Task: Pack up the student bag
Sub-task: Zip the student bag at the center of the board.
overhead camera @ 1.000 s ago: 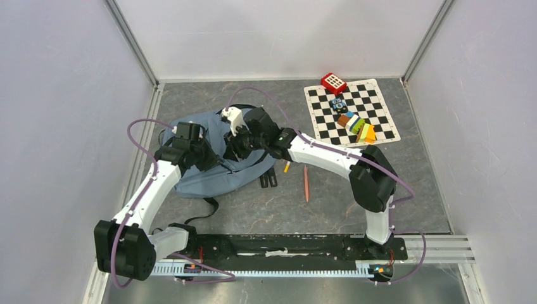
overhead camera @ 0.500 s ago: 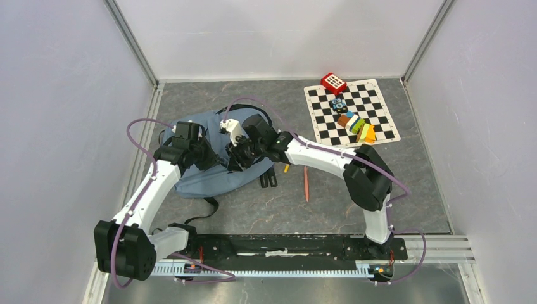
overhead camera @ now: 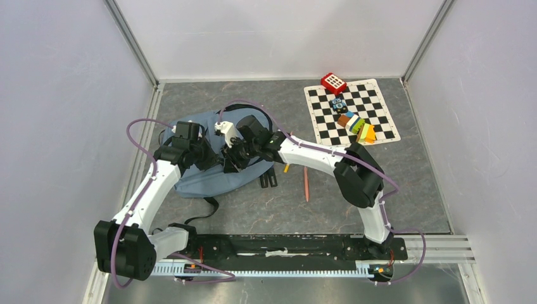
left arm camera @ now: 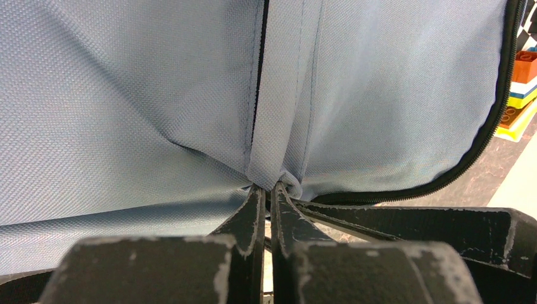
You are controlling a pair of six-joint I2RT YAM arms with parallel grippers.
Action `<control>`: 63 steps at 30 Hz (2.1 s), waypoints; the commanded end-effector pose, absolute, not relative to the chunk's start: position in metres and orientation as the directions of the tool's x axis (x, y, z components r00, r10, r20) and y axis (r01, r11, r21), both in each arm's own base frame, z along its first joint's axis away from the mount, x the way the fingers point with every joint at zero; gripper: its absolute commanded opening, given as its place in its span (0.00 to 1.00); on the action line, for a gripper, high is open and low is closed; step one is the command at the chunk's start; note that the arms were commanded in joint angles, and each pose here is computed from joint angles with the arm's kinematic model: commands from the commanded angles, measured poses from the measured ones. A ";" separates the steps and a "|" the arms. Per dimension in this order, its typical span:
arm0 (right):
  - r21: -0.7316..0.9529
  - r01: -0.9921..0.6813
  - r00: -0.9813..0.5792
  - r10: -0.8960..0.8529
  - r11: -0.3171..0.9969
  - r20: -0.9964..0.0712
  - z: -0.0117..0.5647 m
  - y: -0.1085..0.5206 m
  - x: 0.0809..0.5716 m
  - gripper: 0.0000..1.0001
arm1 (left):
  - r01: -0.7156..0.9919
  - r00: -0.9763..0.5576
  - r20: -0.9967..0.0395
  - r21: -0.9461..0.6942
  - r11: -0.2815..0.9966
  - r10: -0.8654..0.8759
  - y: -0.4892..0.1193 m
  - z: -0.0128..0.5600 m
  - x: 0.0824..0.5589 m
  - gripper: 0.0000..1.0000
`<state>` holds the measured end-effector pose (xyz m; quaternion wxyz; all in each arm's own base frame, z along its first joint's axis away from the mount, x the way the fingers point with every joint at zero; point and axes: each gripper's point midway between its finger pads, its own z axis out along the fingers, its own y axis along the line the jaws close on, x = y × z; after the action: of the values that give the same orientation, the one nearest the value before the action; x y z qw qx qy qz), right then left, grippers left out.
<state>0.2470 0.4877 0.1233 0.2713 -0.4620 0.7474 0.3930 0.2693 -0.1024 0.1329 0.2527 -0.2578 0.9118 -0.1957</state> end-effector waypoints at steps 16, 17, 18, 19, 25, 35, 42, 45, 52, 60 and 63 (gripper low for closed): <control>0.221 -0.914 -0.363 -0.444 0.339 -0.819 0.136 0.485 0.267 0.00 | -0.396 -0.664 -0.440 -0.478 0.784 -0.604 -0.087 0.157 0.279 0.68; 0.226 -0.915 -0.364 -0.443 0.335 -0.819 0.136 0.486 0.267 0.00 | -0.399 -0.665 -0.438 -0.477 0.783 -0.605 -0.087 0.155 0.280 0.69; 0.231 -0.915 -0.366 -0.441 0.330 -0.819 0.136 0.487 0.266 0.00 | -0.401 -0.664 -0.437 -0.478 0.782 -0.607 -0.087 0.152 0.282 0.70; 0.236 -0.916 -0.367 -0.438 0.326 -0.821 0.138 0.488 0.266 0.00 | -0.395 -0.663 -0.438 -0.483 0.781 -0.607 -0.088 0.151 0.285 0.70; 0.248 -0.917 -0.370 -0.432 0.313 -0.823 0.139 0.489 0.262 0.00 | -0.339 -0.645 -0.474 -0.525 0.781 -0.599 -0.095 0.155 0.306 0.60; 0.266 -0.915 -0.375 -0.403 0.302 -0.835 0.146 0.490 0.259 0.00 | -0.338 -0.652 -0.489 -0.497 0.799 -0.579 -0.096 0.137 0.331 0.48; 0.145 -0.882 -0.344 -0.403 0.449 -0.848 0.154 0.459 0.278 0.00 | -0.381 -0.644 -0.542 -0.385 0.841 -0.540 -0.072 0.130 0.325 0.02; 0.050 -0.844 -0.303 -0.397 0.534 -0.866 0.168 0.433 0.291 0.00 | -0.407 -0.637 -0.540 -0.370 0.835 -0.550 -0.060 0.130 0.321 0.02; 0.028 -0.778 -0.306 -0.339 0.628 -0.890 0.193 0.394 0.310 0.00 | -0.419 -0.617 -0.558 -0.362 0.832 -0.554 -0.037 0.133 0.313 0.02; 0.078 -0.726 -0.361 -0.282 0.684 -0.889 0.192 0.371 0.341 0.00 | -0.317 -0.652 -0.605 -0.330 0.889 -0.457 -0.035 0.137 0.307 0.07; 0.129 -0.780 -0.349 -0.254 0.613 -0.902 0.201 0.386 0.334 0.00 | -0.231 -0.678 -0.615 -0.344 0.910 -0.404 -0.044 0.145 0.306 0.66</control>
<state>0.3190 0.3920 0.1692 0.4295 -0.3510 0.7904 0.2601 0.3136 -0.0655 0.1433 0.3458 -0.2190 0.8978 -0.1624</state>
